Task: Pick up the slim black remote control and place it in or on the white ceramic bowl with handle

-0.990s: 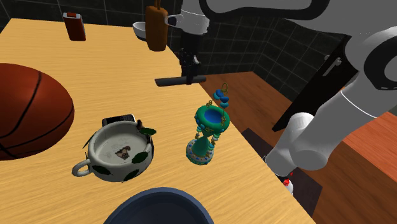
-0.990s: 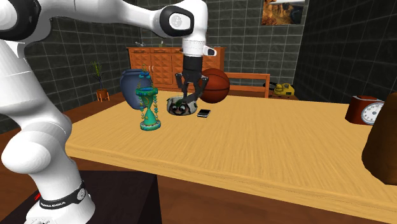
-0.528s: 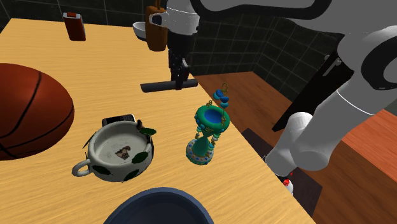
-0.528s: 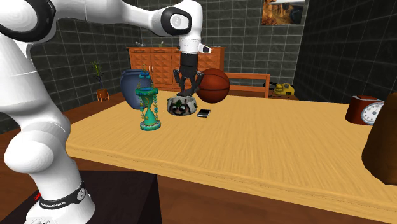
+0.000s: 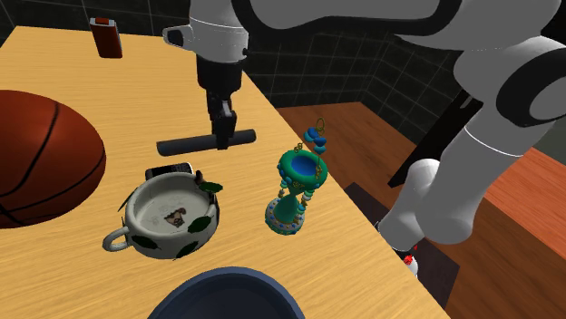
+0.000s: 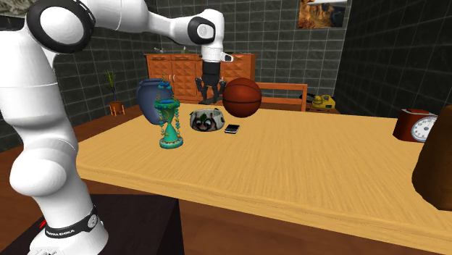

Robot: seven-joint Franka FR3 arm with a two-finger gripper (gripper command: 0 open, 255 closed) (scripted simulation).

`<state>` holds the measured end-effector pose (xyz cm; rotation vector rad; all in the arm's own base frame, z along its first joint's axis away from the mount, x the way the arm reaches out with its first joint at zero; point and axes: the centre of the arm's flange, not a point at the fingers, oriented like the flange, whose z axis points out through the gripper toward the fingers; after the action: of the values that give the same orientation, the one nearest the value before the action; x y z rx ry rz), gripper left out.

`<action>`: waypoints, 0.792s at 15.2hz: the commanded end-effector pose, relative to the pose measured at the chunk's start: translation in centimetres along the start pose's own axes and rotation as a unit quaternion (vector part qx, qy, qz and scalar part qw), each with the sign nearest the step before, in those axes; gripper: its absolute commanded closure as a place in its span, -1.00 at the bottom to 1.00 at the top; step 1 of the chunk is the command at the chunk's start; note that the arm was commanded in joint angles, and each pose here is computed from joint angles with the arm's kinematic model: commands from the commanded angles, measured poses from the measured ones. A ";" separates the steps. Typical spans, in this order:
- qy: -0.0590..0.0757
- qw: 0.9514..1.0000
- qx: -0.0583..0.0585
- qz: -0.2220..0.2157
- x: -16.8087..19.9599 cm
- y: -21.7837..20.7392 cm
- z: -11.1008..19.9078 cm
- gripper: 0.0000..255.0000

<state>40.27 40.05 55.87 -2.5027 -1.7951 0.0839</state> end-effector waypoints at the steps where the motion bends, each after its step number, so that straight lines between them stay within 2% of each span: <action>1: 0.000 1.000 0.000 0.001 2.1 -1.7 -0.1 1.00; 8: 0.000 1.000 0.000 0.001 9.5 -6.6 0.5 1.00; 12: 0.000 1.000 0.000 0.001 9.5 -6.4 2.7 1.00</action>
<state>36.99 51.03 54.15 -2.5037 -1.7932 0.0851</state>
